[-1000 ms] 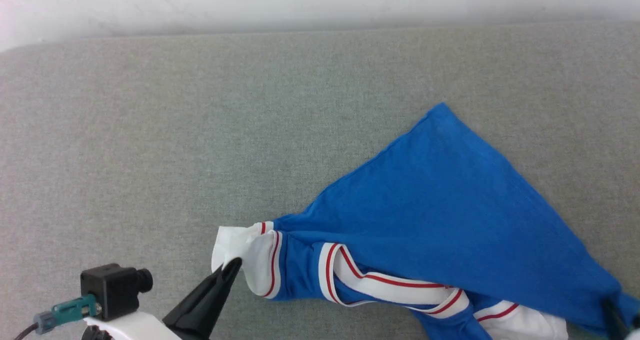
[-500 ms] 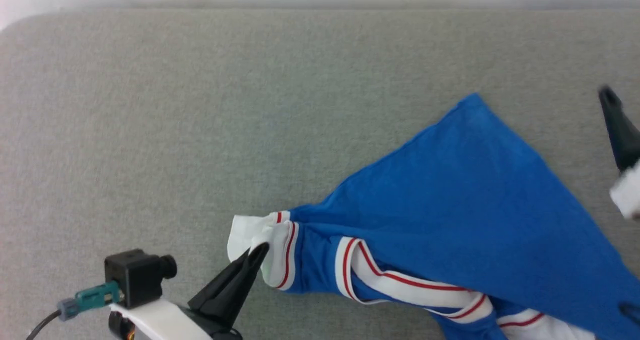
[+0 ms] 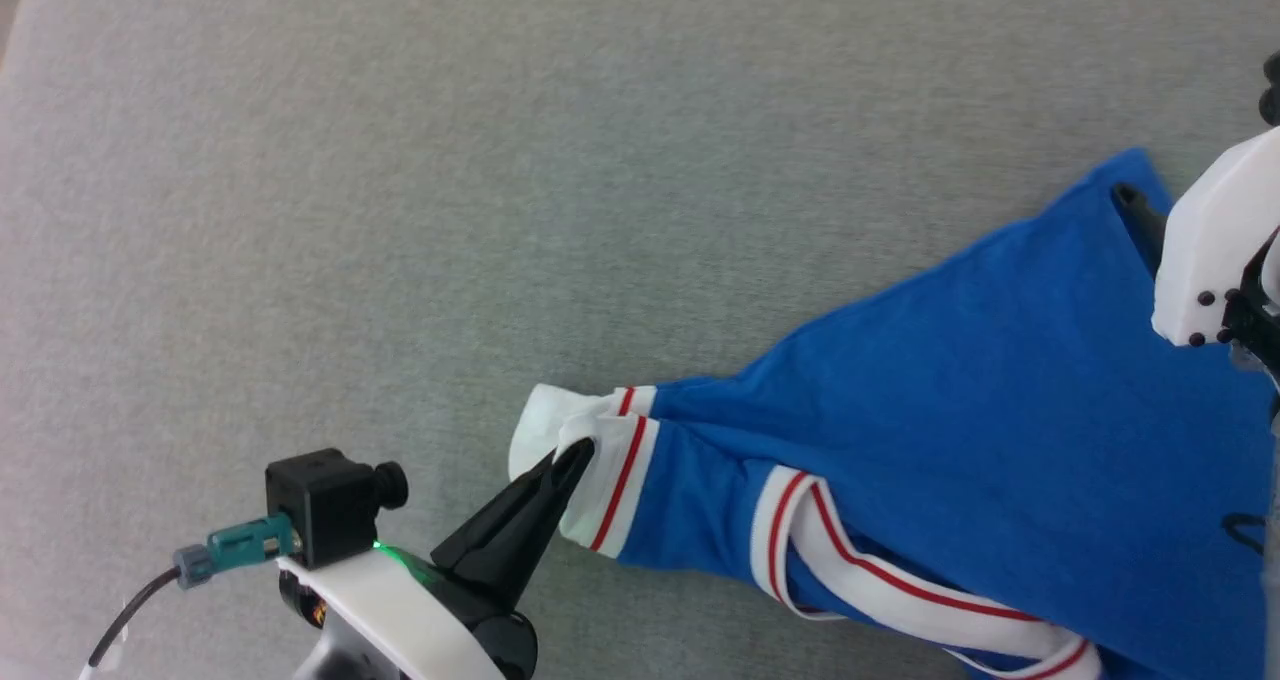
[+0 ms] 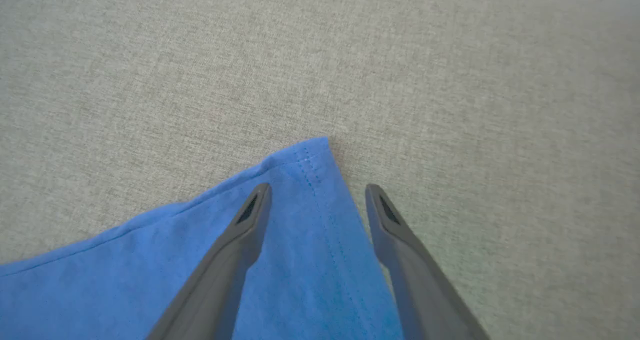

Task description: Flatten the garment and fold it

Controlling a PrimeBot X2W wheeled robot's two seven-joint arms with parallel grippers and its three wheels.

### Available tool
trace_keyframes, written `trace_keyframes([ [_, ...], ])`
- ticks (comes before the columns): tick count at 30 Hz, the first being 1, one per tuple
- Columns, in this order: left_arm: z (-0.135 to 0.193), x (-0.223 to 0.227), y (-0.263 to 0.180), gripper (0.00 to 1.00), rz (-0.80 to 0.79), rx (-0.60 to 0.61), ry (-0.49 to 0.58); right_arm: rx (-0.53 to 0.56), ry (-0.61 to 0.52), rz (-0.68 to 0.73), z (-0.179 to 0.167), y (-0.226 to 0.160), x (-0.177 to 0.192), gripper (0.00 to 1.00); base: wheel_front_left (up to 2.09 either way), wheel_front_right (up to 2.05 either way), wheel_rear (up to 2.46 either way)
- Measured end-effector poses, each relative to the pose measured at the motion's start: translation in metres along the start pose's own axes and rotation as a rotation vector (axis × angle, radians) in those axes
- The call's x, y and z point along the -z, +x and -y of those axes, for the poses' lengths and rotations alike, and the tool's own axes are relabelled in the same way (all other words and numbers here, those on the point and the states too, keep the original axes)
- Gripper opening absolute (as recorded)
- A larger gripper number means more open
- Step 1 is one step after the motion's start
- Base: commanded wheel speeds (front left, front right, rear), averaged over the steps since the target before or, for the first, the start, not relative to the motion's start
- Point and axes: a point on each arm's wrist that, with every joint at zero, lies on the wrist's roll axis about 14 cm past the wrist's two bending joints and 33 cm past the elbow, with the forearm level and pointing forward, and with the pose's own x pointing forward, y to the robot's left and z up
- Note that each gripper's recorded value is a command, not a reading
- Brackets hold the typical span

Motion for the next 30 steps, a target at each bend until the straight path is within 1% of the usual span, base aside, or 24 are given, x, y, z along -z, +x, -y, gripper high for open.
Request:
trace_keyframes([
  [4,-0.008,0.002,0.000,0.00,-0.006,-0.029,-0.008,-0.012,-0.010,-0.067,-0.004,0.023,0.016,1.00,0.00,0.00,0.00],
  [6,-0.012,0.002,0.001,0.00,-0.005,-0.043,-0.010,-0.015,-0.010,-0.079,-0.005,0.030,0.020,1.00,0.00,0.00,0.00],
  [7,-0.014,0.003,0.001,0.00,-0.007,-0.050,-0.012,-0.018,-0.006,-0.085,-0.005,0.033,0.021,0.43,0.00,0.00,0.00],
  [8,-0.016,0.004,0.001,0.00,-0.012,-0.057,-0.014,-0.022,-0.003,-0.093,-0.006,0.036,0.023,0.00,0.00,0.00,0.00],
  [12,-0.022,0.007,0.003,0.00,-0.025,-0.072,-0.018,-0.032,0.006,-0.091,-0.009,0.040,0.020,0.00,0.00,0.00,0.00],
  [17,-0.020,0.000,0.003,0.00,-0.002,-0.061,0.007,-0.035,0.005,-0.042,-0.011,0.031,0.010,0.00,0.00,0.00,0.00],
  [20,-0.019,-0.020,0.003,0.00,0.056,-0.051,0.080,-0.042,0.015,0.032,-0.011,0.018,-0.005,0.00,0.00,0.00,0.00],
  [22,-0.016,-0.043,0.004,0.00,0.135,-0.041,0.138,-0.041,0.023,0.109,-0.011,0.005,-0.020,0.00,0.00,0.00,0.00],
  [27,-0.004,-0.097,0.007,0.00,0.282,-0.010,0.274,-0.022,0.041,0.320,-0.005,-0.037,-0.064,0.00,0.00,0.00,0.00],
  [30,0.007,-0.133,0.007,0.00,0.355,0.006,0.376,-0.017,0.055,0.439,-0.004,-0.067,-0.090,0.00,0.00,0.00,0.00],
])
